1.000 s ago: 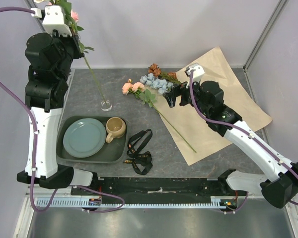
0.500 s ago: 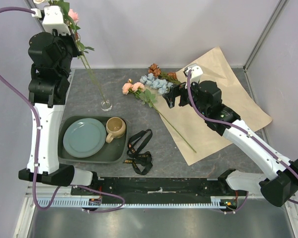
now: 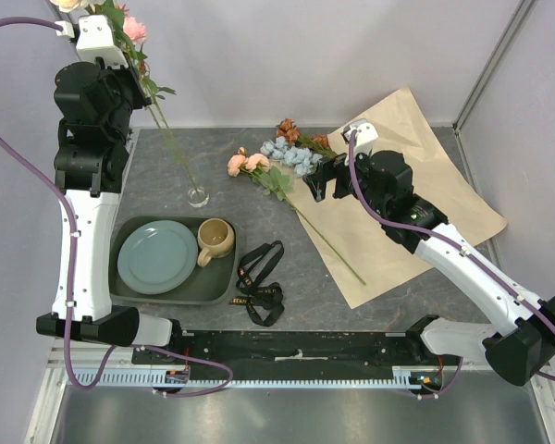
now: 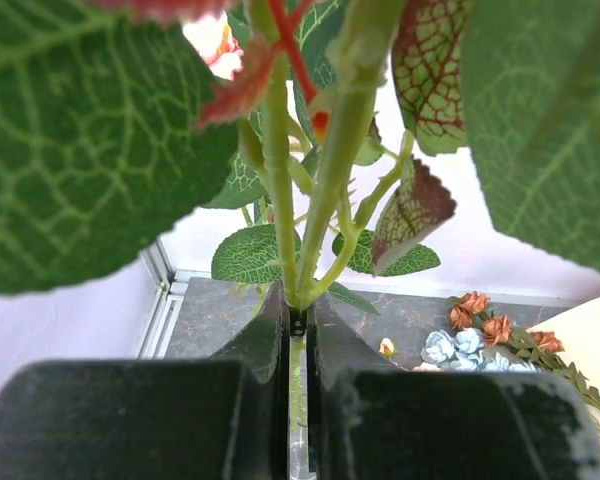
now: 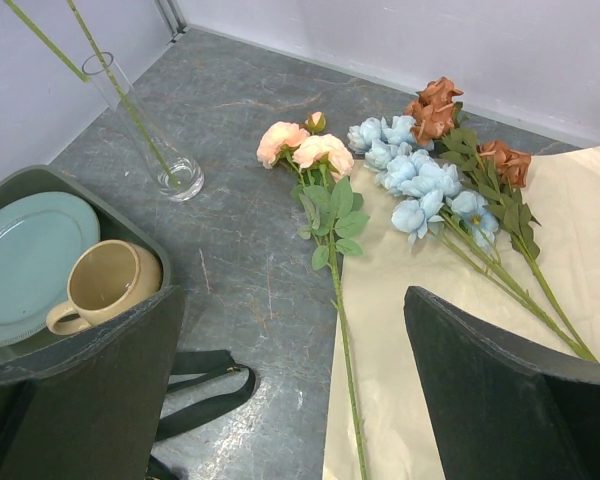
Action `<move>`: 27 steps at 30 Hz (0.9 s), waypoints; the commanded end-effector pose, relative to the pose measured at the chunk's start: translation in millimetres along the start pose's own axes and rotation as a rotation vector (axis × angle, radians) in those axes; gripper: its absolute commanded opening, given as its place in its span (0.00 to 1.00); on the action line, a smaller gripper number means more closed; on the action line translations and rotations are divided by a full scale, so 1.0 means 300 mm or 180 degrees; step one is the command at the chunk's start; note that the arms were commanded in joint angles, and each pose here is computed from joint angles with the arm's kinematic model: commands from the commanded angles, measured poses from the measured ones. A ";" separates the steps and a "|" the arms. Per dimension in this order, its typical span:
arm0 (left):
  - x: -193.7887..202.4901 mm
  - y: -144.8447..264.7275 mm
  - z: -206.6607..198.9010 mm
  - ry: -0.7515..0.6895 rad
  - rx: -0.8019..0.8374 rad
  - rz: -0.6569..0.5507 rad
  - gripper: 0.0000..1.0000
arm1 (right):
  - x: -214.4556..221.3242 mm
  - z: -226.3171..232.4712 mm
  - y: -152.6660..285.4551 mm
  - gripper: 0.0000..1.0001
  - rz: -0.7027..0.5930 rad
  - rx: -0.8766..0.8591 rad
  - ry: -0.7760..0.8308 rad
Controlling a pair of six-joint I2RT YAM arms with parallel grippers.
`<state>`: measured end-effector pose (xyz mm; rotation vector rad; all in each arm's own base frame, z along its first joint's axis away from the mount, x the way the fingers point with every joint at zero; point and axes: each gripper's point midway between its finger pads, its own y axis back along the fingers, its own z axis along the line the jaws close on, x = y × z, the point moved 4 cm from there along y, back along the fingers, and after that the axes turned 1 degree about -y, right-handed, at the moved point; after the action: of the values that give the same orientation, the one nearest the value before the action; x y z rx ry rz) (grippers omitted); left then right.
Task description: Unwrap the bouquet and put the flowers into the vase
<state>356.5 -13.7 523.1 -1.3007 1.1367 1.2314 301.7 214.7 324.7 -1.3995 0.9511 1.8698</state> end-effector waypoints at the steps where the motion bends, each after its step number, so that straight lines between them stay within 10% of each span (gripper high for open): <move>1: -0.109 0.038 -0.004 0.0159 0.0088 -0.0362 0.02 | -0.042 0.010 0.003 0.98 -0.0128 -0.0015 -0.0040; 27: -0.066 -0.030 -0.006 0.0122 0.0066 -0.0200 0.02 | -0.014 0.005 -0.027 0.98 -0.0036 0.0002 -0.0055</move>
<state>365.3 -15.4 531.6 -1.2970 1.1363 1.2064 304.9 217.4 315.6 -1.3785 0.9752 1.8920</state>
